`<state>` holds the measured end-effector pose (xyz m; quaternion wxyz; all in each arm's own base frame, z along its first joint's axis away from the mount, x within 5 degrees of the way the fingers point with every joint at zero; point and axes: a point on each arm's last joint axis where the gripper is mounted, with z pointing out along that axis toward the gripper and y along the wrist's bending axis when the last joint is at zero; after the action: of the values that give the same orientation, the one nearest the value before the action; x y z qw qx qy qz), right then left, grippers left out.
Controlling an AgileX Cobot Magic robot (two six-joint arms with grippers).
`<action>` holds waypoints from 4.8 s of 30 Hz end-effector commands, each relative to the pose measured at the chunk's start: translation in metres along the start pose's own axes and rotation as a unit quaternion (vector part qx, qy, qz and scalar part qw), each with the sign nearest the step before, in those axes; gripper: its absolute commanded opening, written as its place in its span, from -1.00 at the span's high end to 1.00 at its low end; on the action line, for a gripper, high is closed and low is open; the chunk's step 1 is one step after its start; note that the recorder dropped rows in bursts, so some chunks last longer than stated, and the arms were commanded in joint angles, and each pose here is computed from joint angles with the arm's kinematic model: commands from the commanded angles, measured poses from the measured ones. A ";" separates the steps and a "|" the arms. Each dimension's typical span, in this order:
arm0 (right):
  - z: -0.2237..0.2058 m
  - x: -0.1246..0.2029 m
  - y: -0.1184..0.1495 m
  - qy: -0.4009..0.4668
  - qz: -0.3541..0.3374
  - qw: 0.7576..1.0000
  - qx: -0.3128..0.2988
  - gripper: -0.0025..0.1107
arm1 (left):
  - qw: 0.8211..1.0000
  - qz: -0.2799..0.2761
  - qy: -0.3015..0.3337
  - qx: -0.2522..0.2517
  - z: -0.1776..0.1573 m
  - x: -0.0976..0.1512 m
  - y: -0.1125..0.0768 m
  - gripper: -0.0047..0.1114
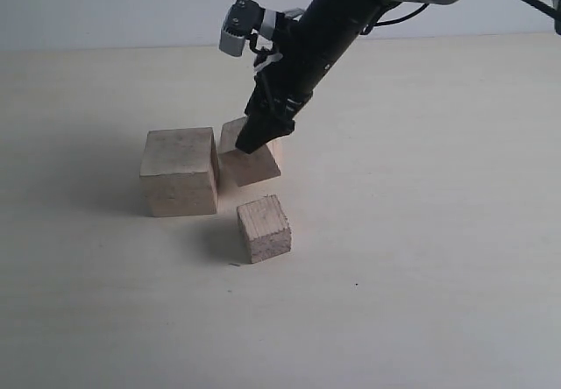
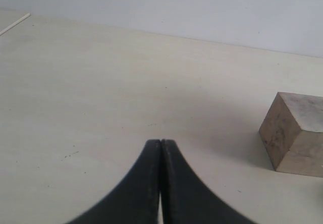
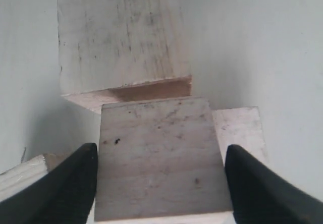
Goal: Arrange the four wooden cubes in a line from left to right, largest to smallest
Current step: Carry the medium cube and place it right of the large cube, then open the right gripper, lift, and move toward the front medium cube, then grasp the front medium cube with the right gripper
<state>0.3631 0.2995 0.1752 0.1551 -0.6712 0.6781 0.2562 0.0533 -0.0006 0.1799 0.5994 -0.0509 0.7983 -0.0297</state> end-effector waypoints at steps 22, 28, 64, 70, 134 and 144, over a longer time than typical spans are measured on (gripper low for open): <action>0.029 0.030 -0.015 -0.032 -0.003 0.998 -0.058 0.96 | 1.000 0.001 -0.006 0.003 0.000 -0.001 0.000 0.92; 0.033 0.030 -0.014 -0.052 -0.020 0.996 -0.077 0.96 | 1.000 0.001 -0.006 0.003 0.000 -0.001 0.000 0.92; -0.033 -0.005 0.010 -0.055 -0.056 0.996 -0.052 -0.31 | 1.000 0.001 -0.006 0.003 0.000 -0.001 0.000 0.92; -0.065 -0.017 0.025 -0.034 -0.012 0.999 -0.019 -0.11 | 1.000 0.001 -0.006 0.003 0.000 -0.001 0.000 0.92; 0.015 0.063 0.094 -0.029 -0.154 0.988 -0.011 -0.28 | 1.000 0.001 -0.006 0.003 0.000 -0.001 0.000 0.92; 0.016 0.061 0.093 -0.039 -0.151 0.988 0.000 -0.32 | 1.000 0.001 -0.006 0.003 0.000 -0.001 0.000 0.92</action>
<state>0.2657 0.2548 0.1412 0.2135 -0.7571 0.5618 0.2560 0.0533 -0.0006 0.1799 0.5994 -0.0509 0.7983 -0.0297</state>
